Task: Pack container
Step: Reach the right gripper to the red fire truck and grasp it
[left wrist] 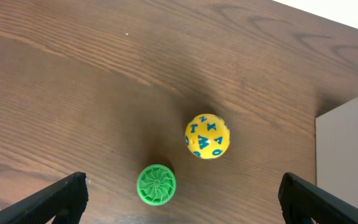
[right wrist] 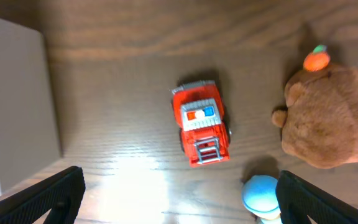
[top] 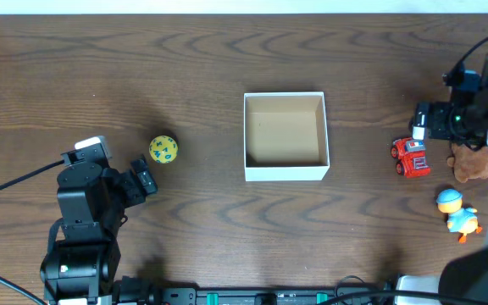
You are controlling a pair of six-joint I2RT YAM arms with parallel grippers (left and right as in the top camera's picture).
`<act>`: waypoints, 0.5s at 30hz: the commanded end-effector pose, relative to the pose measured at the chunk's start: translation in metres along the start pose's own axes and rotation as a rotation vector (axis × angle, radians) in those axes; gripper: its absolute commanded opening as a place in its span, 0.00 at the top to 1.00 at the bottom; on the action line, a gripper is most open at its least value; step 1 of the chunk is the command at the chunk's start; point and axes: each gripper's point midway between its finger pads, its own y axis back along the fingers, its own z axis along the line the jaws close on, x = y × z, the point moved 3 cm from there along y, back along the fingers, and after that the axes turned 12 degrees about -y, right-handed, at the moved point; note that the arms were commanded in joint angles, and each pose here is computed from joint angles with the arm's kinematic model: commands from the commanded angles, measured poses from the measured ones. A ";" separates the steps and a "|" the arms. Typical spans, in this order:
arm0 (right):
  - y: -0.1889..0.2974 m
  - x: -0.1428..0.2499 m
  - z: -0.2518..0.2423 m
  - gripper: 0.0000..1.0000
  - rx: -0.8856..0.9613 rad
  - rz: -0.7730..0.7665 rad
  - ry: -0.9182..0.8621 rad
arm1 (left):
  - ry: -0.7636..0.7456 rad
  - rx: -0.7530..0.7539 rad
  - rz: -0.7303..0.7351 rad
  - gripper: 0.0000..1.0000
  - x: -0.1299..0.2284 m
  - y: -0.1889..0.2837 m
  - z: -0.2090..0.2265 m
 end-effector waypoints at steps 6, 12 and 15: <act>-0.062 -0.003 -0.025 0.01 0.124 0.164 0.066 | 0.031 0.011 -0.025 0.02 -0.008 0.006 -0.001; -0.100 -0.006 -0.029 0.01 0.121 0.217 0.096 | 0.031 0.011 -0.025 0.02 -0.008 0.006 -0.001; -0.113 -0.004 -0.027 0.02 0.100 0.241 0.118 | 0.031 0.011 -0.025 0.02 -0.008 0.006 -0.001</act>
